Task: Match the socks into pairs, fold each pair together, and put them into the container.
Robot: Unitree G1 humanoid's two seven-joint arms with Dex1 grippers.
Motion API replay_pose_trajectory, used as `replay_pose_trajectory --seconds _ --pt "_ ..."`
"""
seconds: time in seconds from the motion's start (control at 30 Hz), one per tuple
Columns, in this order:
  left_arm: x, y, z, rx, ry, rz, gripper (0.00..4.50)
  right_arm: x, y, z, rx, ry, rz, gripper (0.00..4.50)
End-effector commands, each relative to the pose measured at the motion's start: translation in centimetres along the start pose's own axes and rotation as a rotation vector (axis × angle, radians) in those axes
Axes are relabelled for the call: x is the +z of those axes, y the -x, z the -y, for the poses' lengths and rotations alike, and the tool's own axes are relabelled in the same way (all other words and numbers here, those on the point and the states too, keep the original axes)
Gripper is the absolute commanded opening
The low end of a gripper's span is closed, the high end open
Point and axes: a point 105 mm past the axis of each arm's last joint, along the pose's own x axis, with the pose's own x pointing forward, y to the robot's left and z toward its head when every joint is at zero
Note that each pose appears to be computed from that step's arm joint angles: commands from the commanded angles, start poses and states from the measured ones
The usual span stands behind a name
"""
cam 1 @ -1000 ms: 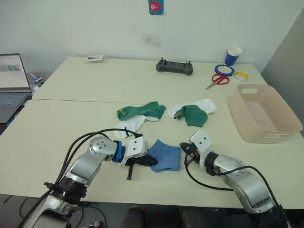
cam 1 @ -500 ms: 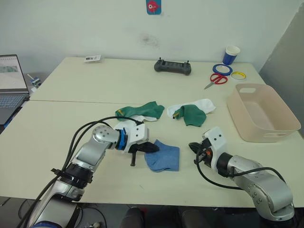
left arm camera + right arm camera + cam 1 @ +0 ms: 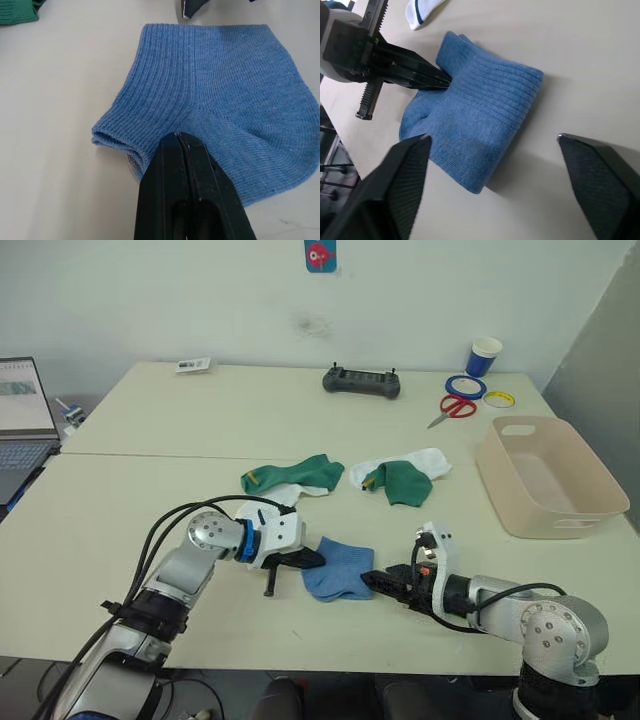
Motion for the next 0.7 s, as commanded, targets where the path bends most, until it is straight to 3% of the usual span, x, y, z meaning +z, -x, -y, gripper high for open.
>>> replay_pose_trajectory --seconds 0.03,0.33,0.7 --pt "-1.4 -0.3 1.0 -0.032 0.029 -0.053 0.00 -0.1 -1.3 -0.7 0.046 -0.054 -0.020 4.47" --pt "-1.4 -0.2 0.9 -0.029 0.022 -0.060 0.00 0.3 -4.2 -2.7 0.129 -0.151 -0.046 4.47" --pt "-1.8 0.2 0.8 -0.016 0.036 -0.066 0.00 0.8 -4.9 -4.3 0.217 -0.143 -0.061 4.47"
